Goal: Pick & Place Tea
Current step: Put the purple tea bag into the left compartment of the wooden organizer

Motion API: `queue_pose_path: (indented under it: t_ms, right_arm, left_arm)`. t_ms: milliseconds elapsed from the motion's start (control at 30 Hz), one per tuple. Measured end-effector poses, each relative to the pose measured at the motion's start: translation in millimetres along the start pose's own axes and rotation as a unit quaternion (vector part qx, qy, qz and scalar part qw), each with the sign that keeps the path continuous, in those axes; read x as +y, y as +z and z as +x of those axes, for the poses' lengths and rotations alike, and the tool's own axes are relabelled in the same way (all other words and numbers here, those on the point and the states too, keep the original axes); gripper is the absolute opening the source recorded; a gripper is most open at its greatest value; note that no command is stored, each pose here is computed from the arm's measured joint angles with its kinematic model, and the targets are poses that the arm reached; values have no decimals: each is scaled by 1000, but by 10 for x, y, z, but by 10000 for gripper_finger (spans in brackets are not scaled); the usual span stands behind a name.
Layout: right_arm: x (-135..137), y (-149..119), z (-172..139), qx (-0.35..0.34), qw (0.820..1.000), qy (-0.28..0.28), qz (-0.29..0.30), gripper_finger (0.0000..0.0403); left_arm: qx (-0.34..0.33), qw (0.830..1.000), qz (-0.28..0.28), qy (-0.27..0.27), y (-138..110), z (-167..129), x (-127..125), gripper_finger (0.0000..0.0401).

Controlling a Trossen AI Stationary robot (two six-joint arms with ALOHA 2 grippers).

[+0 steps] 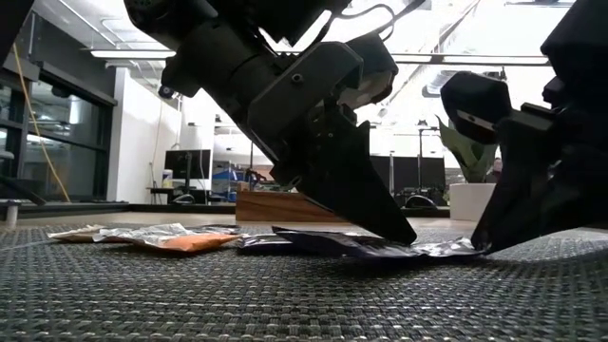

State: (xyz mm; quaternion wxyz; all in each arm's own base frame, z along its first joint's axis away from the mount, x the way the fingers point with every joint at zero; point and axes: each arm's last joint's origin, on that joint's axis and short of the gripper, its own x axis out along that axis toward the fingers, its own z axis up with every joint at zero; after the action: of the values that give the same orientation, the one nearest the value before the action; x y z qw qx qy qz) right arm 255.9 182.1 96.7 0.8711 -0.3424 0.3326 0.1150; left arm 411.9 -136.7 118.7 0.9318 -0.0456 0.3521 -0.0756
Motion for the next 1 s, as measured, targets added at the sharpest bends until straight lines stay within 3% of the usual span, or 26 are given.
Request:
queue_pose_path:
  t_ms: [267, 567, 1000]
  right_arm:
    - [3, -1, 0, 1, 999, 0, 33, 3]
    - [-7, 19, -7, -2, 1000, 0, 31, 1]
    - [-82, 209, -38, 58, 998, 2, -17, 0]
  left_arm:
    - [-2, 1000, 0, -1, 0, 2, -4, 1]
    - [1, 1000, 3, -4, 48, -30, -20, 1]
    - [26, 999, 31, 11, 253, -80, -63, 1]
